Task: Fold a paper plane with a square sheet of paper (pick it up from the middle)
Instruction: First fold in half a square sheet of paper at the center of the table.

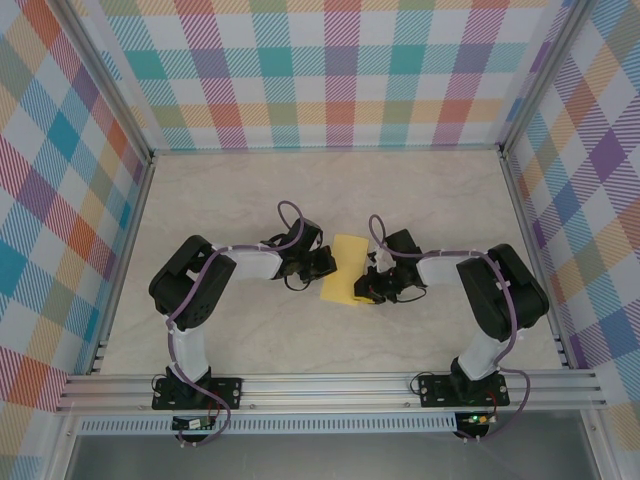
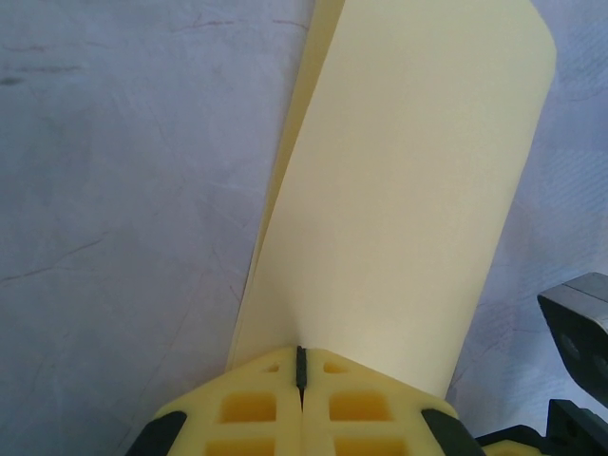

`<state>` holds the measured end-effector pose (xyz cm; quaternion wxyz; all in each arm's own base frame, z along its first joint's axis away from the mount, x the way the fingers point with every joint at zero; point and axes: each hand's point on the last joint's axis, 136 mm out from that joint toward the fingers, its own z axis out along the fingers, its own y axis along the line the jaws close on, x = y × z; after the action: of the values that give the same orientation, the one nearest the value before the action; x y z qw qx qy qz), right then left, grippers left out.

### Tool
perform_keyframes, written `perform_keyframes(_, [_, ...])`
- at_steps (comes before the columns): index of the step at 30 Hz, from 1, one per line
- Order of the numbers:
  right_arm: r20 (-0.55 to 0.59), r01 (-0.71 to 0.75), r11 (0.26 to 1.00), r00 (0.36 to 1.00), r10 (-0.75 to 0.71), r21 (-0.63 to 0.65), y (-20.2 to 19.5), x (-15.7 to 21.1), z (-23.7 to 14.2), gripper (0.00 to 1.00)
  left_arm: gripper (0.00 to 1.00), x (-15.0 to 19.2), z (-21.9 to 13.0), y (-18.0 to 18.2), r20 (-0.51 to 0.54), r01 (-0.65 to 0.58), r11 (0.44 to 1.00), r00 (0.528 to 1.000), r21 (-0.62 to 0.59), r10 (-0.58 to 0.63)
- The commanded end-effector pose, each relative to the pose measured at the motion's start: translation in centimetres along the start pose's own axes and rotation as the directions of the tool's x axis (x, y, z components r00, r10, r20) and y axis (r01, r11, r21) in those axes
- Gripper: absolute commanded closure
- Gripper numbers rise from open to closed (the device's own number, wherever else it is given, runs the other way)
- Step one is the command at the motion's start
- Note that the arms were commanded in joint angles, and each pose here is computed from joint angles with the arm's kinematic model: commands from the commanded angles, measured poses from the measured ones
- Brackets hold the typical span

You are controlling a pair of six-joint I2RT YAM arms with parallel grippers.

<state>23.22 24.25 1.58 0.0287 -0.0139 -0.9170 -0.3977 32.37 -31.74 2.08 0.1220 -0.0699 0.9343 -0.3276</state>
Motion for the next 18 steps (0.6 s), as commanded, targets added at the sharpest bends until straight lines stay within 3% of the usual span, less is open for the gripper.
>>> perform_keyframes(1, [-0.014,0.016,0.999,1.000,-0.015,0.050,-1.0,0.7,0.1,0.85,1.00,4.0,0.8,4.1,-0.123,0.017,0.991,0.992,-0.129,-0.033])
perform_keyframes(9, [-0.015,0.102,0.989,0.994,-0.104,-0.103,3.5,1.2,-1.2,0.84,1.00,3.9,0.9,3.9,-0.126,0.016,0.992,0.992,-0.125,-0.031])
perform_keyframes(18, [-0.070,0.060,0.997,0.996,-0.056,0.055,-0.8,2.5,0.9,0.85,1.00,4.0,0.7,4.0,-0.123,0.011,0.992,0.992,-0.126,-0.027])
